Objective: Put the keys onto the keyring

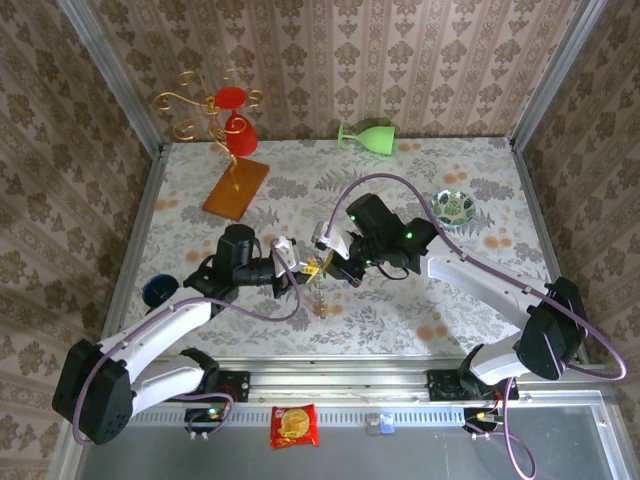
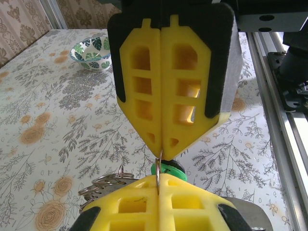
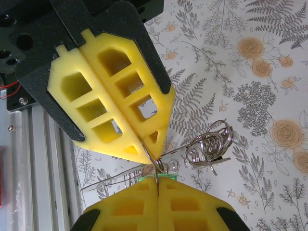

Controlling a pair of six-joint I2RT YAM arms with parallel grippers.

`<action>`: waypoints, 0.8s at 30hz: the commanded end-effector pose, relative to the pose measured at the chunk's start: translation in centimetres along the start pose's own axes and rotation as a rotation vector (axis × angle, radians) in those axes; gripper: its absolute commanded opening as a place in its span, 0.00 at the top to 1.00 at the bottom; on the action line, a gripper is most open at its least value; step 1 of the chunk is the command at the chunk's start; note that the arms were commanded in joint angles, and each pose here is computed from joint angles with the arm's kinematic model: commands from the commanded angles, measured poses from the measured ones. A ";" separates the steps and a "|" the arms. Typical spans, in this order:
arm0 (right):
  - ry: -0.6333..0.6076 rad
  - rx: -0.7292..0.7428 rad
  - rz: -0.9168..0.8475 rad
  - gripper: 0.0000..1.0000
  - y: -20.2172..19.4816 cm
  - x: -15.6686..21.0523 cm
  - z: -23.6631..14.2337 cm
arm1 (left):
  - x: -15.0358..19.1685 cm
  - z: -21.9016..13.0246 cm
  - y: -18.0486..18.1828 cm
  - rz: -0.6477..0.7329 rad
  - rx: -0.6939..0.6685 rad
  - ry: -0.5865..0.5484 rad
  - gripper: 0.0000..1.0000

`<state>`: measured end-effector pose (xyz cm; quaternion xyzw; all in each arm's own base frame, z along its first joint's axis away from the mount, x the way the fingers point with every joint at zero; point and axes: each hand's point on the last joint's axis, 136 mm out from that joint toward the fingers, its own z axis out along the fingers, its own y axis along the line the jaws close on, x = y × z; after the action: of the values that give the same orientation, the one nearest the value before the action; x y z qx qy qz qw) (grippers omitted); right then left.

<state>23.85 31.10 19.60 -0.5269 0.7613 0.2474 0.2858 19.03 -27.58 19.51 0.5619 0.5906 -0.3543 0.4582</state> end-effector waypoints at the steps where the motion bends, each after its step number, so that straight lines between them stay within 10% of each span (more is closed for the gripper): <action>1: -0.018 0.077 -0.049 1.00 -1.0 -1.1 -0.7 | -1.4 0.0 -0.2 0.044 0.028 -0.021 1.00; 24: -0.060 0.167 -0.127 1.00 -1.3 -1.7 -1.4 | -1.1 0.3 -0.1 0.045 0.026 -0.010 1.00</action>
<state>24.50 30.93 20.89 -0.5444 0.7412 0.1967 0.3399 19.51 -27.71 19.42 0.5635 0.5932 -0.3453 0.4598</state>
